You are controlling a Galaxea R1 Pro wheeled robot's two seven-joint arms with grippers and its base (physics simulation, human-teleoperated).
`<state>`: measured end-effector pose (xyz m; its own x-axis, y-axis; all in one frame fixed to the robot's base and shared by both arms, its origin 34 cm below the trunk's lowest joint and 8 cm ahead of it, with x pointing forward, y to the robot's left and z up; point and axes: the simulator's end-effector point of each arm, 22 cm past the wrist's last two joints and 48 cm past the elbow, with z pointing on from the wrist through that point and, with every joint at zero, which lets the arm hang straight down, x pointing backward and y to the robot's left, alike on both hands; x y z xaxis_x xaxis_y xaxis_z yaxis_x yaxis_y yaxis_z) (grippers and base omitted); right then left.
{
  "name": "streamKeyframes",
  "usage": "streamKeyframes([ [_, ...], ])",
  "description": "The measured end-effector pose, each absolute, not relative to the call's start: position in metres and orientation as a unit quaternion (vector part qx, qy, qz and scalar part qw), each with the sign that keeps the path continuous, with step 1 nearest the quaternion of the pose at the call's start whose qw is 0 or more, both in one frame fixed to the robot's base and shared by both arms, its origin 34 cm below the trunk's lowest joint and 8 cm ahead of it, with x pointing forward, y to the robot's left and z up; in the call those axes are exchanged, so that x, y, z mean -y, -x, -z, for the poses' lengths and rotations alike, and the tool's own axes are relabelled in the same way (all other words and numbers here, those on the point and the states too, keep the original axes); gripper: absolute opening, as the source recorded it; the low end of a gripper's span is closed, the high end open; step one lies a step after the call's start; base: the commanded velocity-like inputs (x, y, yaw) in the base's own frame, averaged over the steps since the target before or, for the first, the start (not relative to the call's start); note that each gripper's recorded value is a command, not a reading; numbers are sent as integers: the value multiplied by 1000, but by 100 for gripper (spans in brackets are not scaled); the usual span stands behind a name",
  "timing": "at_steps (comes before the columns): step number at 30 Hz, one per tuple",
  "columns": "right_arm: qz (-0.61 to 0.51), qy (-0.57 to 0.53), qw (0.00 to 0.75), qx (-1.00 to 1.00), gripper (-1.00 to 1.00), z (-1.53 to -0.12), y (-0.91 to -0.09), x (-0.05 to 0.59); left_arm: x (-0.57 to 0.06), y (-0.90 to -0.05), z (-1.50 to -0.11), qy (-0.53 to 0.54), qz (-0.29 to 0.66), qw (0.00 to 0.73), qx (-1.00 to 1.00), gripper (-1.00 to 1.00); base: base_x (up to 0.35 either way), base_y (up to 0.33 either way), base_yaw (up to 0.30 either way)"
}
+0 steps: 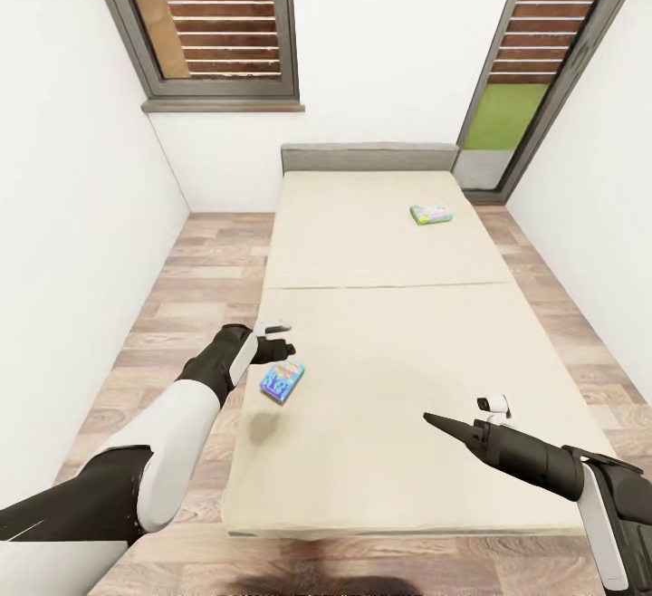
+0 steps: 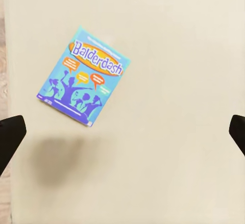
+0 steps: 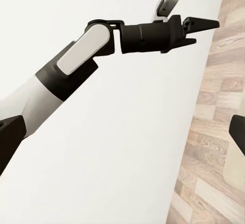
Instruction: Put all the toys in the child's room - the three board games (two on the bed and one on the table), the two jigsaw puzzles on the table, and the tennis ball on the table - inside the toy box on the table in the child's room.
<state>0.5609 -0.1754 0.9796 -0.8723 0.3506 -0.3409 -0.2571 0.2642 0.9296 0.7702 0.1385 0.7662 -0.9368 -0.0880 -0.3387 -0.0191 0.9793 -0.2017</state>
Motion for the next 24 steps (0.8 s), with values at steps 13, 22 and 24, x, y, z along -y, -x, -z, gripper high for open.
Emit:
streamKeyframes([
  [13,-604,-37,242,-759,100,-969,-560,175,-139,-772,-758,27,96,178,-979,100,0,0,0],
  [22,-602,-41,236,-762,100,-961,-559,175,-139,-769,-748,27,96,170,-980,100,0,0,0],
  [24,-602,-42,234,-762,100,-960,-559,175,-139,-768,-746,27,96,169,-981,100,0,0,0],
])
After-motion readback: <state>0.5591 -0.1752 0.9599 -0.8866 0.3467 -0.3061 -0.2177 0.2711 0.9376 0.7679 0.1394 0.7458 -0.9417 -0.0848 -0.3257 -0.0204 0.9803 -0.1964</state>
